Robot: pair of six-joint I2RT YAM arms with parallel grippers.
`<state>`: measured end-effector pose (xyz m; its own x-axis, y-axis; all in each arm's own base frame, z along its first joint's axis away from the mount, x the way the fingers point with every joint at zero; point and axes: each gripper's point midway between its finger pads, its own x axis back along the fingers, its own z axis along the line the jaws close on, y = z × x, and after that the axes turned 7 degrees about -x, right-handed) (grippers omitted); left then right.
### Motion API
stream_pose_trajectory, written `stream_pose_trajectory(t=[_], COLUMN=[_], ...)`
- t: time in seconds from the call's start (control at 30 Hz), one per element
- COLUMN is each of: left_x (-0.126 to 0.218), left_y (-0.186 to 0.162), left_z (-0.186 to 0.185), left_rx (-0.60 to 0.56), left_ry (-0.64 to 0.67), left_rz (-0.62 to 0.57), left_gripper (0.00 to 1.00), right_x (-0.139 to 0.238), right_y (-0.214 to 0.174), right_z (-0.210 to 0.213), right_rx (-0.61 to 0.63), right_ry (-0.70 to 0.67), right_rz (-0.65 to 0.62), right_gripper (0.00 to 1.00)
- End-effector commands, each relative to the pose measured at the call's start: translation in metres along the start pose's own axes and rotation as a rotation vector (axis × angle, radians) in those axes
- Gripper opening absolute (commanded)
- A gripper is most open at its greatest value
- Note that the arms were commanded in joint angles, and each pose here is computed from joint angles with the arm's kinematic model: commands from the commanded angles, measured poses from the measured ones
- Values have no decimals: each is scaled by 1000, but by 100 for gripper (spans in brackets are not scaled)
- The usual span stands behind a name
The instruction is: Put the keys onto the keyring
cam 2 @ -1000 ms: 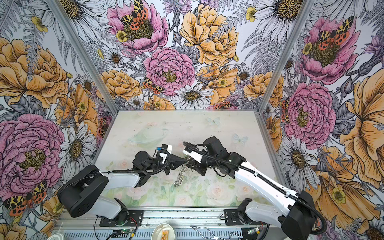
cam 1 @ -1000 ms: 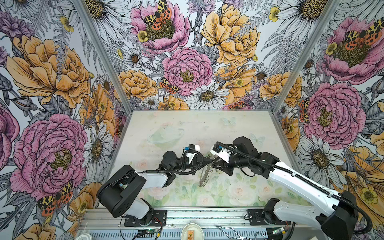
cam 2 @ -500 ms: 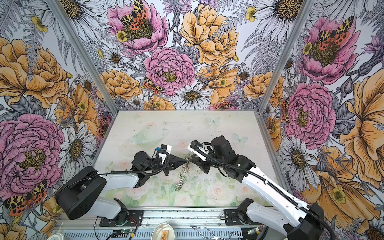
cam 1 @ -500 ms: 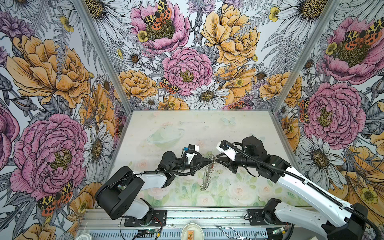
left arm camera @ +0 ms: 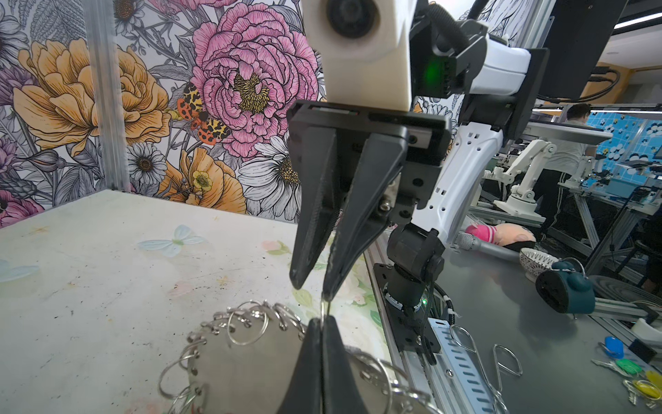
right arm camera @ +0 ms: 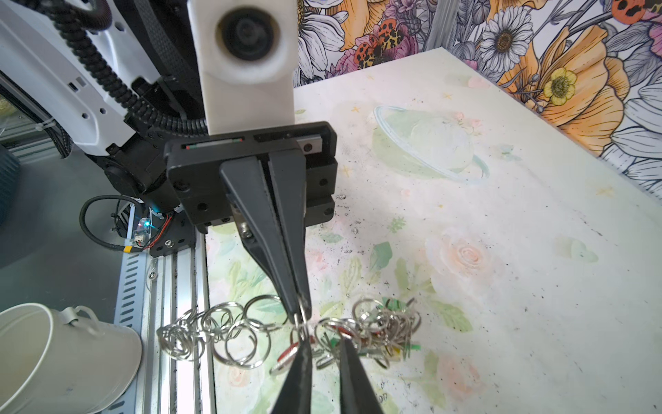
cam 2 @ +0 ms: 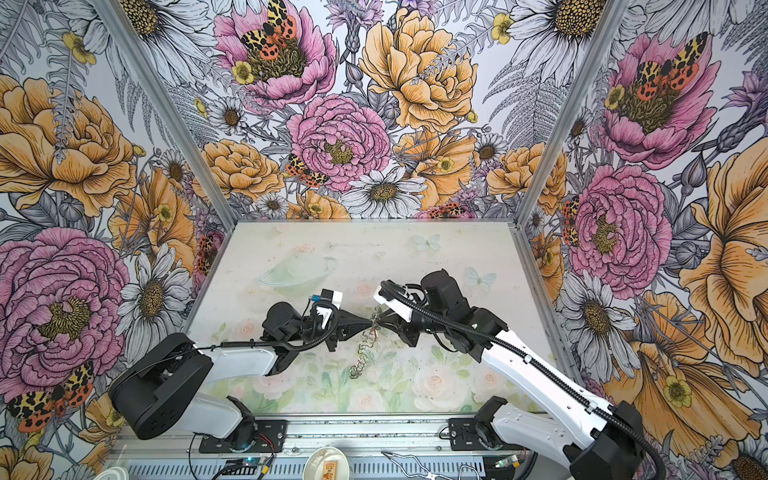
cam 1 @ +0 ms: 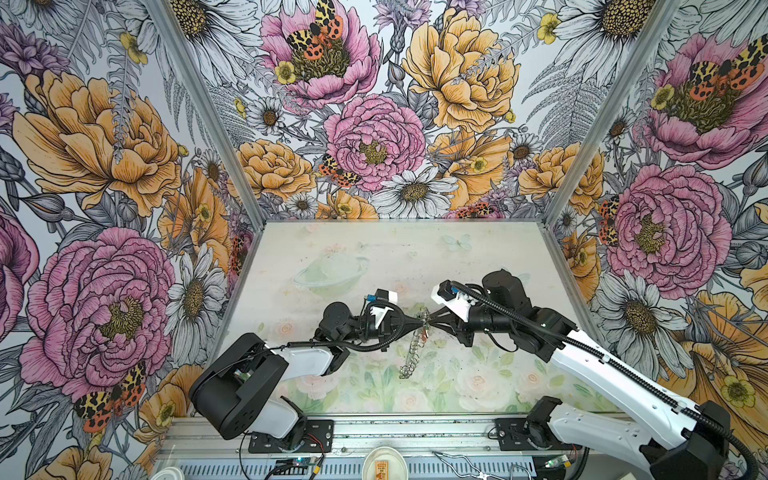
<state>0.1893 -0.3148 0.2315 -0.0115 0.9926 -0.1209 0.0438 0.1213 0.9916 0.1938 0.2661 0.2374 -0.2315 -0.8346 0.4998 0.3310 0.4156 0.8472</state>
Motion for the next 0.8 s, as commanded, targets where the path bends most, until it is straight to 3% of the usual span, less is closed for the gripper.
stream_pose_trajectory(t=[0.0,0.77], left_x=[1,2], left_y=[19,24], left_z=[-3,-7], left_rx=[-62,-71], left_ry=[-10,-28], left_rz=[-51,-66], left_gripper=[0,0], right_x=[-3,-9], right_y=[3,-3], right_z=[14,12], right_rx=[25,24], right_ry=[77,82], right_rz=[-10,10], right_gripper=[16,13])
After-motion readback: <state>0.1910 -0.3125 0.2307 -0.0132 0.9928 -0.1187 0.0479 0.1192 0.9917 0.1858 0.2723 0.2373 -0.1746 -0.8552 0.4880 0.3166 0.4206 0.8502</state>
